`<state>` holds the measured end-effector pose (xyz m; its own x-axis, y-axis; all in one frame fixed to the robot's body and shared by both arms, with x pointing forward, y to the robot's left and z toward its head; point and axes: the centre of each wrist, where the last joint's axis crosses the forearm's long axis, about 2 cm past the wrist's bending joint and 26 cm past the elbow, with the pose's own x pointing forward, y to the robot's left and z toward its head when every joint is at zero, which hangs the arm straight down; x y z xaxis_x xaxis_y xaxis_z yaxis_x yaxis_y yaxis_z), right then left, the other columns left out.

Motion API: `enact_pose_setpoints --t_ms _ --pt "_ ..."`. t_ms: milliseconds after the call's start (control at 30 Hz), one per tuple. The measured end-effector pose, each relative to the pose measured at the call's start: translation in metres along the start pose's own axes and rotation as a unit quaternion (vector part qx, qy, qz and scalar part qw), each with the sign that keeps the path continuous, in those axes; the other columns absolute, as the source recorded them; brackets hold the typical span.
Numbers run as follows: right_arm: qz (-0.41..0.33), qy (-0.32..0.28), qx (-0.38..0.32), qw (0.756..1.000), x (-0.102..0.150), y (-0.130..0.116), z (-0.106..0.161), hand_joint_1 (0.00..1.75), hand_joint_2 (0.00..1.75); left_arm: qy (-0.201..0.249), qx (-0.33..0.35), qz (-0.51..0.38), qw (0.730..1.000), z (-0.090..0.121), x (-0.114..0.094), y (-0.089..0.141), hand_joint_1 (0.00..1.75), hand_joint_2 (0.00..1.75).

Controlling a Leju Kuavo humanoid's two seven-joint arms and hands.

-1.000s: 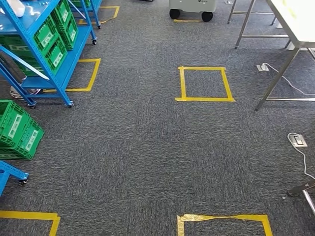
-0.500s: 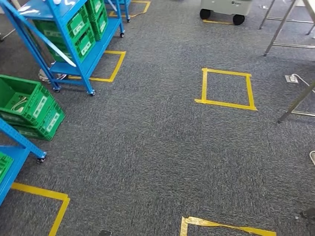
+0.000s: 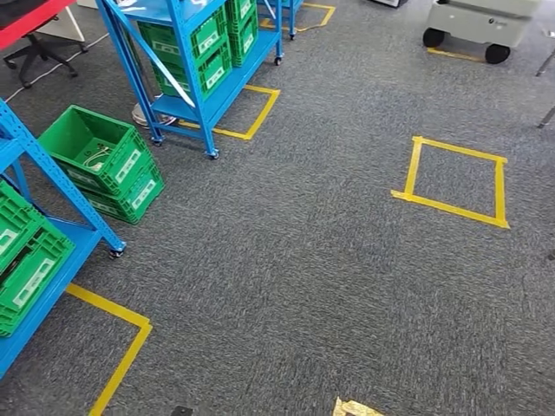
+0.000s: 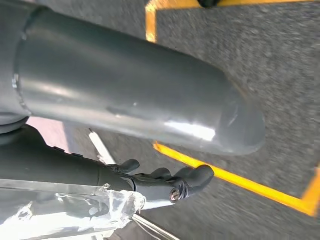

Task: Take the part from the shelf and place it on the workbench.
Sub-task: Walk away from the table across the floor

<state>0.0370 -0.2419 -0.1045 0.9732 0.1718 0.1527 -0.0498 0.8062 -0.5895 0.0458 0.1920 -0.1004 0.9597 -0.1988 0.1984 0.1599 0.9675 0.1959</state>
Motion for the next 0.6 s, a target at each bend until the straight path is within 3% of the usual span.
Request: enact_pose_setpoints --t_ms 133,333,600 --pt "0.001 0.0 0.001 1.0 0.0001 0.0001 0.0 0.0 0.0 0.01 0.013 -0.005 1.0 0.0003 -0.0026 0.0002 0.0 0.0" --pt "0.001 0.009 0.001 1.0 -0.0011 0.0 0.0 0.0 0.0 0.049 0.117 -0.051 0.991 0.0011 -0.0037 0.0039 0.0 0.0" --pt "0.002 0.017 0.002 1.0 0.0029 -0.0003 -0.0005 0.0 0.0 0.053 0.196 -0.087 0.975 0.0032 -0.0046 0.0043 0.0 0.0"
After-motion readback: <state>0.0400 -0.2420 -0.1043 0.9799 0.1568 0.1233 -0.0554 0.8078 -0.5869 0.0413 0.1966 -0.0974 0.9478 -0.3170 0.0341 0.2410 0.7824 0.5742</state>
